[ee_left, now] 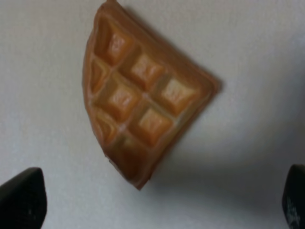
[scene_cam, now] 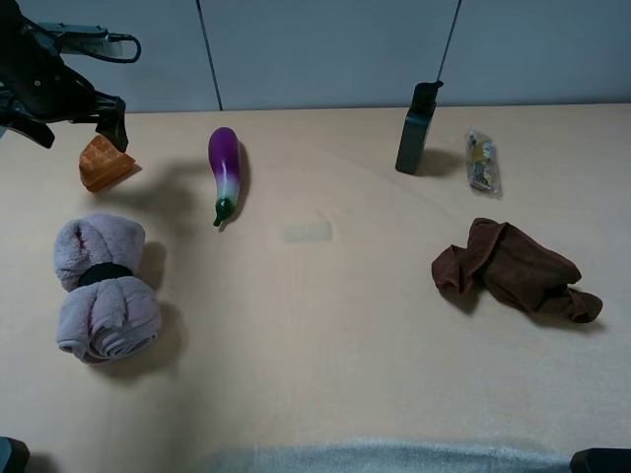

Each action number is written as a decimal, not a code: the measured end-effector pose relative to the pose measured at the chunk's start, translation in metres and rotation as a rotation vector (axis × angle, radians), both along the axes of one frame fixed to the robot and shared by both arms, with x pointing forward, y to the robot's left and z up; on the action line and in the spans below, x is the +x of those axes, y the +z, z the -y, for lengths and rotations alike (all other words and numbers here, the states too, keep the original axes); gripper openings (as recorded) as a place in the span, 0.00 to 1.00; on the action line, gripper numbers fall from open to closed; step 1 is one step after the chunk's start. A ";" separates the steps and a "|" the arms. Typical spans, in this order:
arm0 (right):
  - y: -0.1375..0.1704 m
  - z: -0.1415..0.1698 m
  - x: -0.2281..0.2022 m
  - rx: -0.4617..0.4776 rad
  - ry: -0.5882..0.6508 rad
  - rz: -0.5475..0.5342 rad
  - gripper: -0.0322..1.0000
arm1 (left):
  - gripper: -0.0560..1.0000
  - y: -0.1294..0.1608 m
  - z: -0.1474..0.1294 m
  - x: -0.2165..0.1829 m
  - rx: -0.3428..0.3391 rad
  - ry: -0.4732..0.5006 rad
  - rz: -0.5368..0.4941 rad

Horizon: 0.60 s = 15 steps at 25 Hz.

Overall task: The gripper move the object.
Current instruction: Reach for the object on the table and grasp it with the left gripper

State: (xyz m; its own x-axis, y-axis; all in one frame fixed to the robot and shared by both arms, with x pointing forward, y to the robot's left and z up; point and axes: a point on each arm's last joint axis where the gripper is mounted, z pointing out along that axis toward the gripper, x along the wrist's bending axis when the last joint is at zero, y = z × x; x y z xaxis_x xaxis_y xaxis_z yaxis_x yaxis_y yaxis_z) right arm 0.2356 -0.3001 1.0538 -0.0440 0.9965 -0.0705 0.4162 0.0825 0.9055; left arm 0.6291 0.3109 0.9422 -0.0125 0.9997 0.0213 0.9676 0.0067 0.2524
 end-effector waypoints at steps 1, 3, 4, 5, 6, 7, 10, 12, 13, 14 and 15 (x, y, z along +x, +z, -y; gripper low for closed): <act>0.000 0.000 0.000 0.000 0.000 0.000 0.70 | 0.99 -0.002 0.000 0.002 0.002 0.004 -0.001; 0.000 0.000 0.000 0.000 0.000 0.000 0.70 | 0.99 -0.005 -0.001 0.005 0.007 0.017 -0.002; 0.000 0.000 0.000 0.000 0.000 0.000 0.70 | 0.99 -0.006 -0.001 0.007 0.008 0.023 -0.003; 0.000 0.000 0.000 0.000 0.000 0.000 0.70 | 0.99 -0.008 -0.001 0.009 0.007 0.027 -0.003; 0.000 0.000 0.000 0.000 0.000 0.000 0.70 | 0.99 -0.010 -0.002 0.011 0.008 0.027 -0.004; 0.000 0.000 0.000 0.000 0.000 0.000 0.70 | 0.99 -0.012 -0.002 0.013 0.008 0.028 -0.006; 0.000 0.000 0.000 0.000 0.000 0.000 0.70 | 0.99 -0.015 -0.002 0.019 0.006 0.037 -0.002; 0.000 0.000 0.000 0.000 0.000 0.000 0.70 | 0.99 -0.017 -0.002 0.021 0.008 0.049 -0.007; 0.000 0.000 0.000 0.000 0.000 0.000 0.70 | 0.99 -0.019 -0.003 0.023 0.013 0.055 -0.012; 0.000 0.000 0.000 0.000 0.000 0.000 0.70 | 0.99 -0.021 -0.003 0.024 0.015 0.062 -0.021; 0.000 0.000 0.000 0.000 0.000 0.000 0.70 | 0.99 -0.024 -0.003 0.025 0.017 0.065 -0.027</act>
State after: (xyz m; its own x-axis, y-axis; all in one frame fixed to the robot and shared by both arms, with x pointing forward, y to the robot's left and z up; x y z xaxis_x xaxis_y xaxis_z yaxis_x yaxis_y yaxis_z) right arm 0.2356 -0.3001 1.0538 -0.0440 0.9965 -0.0705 0.4162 0.0825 0.9055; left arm 0.6537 0.3144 0.9183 -0.0769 0.9963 0.0392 0.9717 0.0661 0.2267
